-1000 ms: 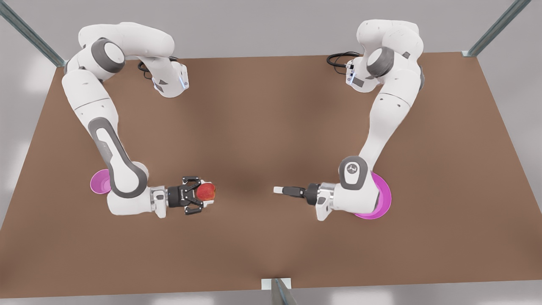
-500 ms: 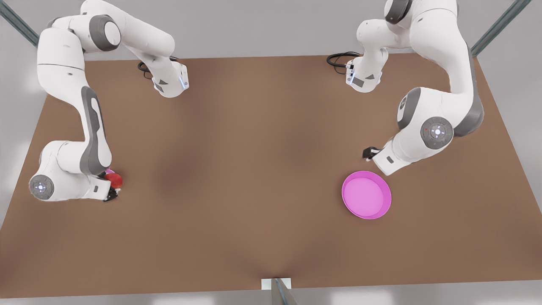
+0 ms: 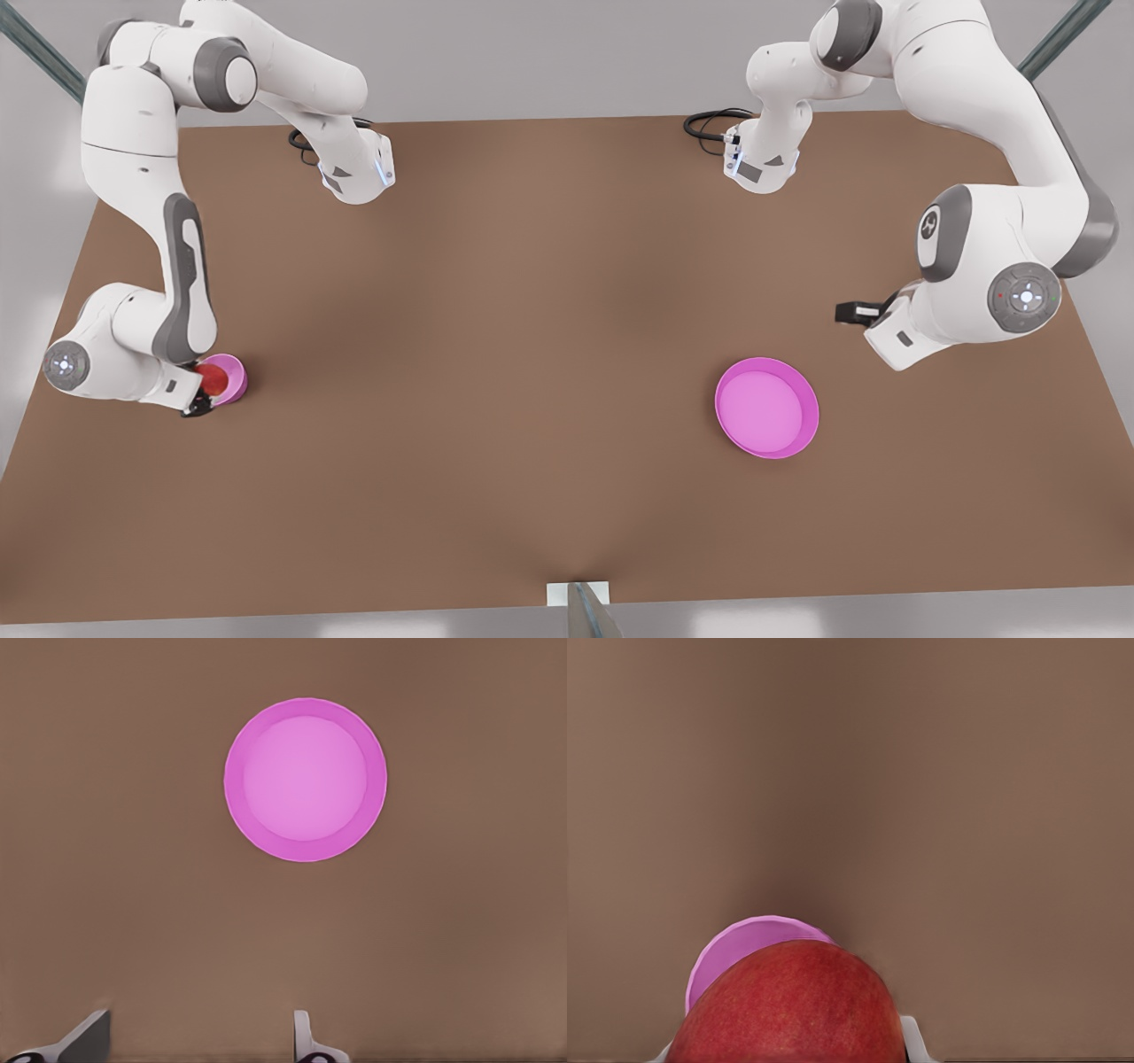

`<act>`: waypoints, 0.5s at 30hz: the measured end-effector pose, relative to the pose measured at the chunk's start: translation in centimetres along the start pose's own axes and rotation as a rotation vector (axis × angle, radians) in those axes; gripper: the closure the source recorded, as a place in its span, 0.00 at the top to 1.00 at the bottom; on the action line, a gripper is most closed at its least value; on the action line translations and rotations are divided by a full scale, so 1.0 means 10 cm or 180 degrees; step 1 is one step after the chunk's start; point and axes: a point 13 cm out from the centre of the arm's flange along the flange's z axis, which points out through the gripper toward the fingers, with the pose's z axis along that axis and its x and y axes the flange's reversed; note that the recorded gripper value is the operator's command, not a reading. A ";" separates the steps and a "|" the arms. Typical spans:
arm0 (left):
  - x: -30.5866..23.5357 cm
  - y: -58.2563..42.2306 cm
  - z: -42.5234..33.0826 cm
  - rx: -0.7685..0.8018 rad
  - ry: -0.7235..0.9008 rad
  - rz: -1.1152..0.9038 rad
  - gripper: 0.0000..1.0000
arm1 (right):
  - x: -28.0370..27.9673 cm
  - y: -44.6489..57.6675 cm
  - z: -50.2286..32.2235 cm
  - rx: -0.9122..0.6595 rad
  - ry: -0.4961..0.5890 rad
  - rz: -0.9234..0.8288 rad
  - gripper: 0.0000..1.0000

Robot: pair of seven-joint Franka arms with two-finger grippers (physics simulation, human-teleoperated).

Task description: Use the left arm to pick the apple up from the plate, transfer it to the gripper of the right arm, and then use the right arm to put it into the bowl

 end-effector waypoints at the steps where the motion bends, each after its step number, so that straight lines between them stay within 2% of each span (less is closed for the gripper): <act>1: 0.01 -0.02 0.01 -0.0006 0.0021 0.0028 1.00 | 0.04 0.01 0.03 0.0016 0.0004 0.0001 0.75; 12: 0.06 -0.14 0.06 -0.0207 0.0152 0.0217 1.00 | 0.23 0.23 0.37 0.0136 -0.0049 -0.0069 0.75; 13: 0.06 -0.14 0.06 -0.0214 0.0155 0.0221 1.00 | 0.26 0.25 0.39 0.0139 -0.0045 -0.0077 0.78; 15: 0.06 -0.13 0.07 -0.0223 0.0161 0.0229 1.00 | 0.29 0.26 0.41 0.0152 -0.0039 -0.0108 1.00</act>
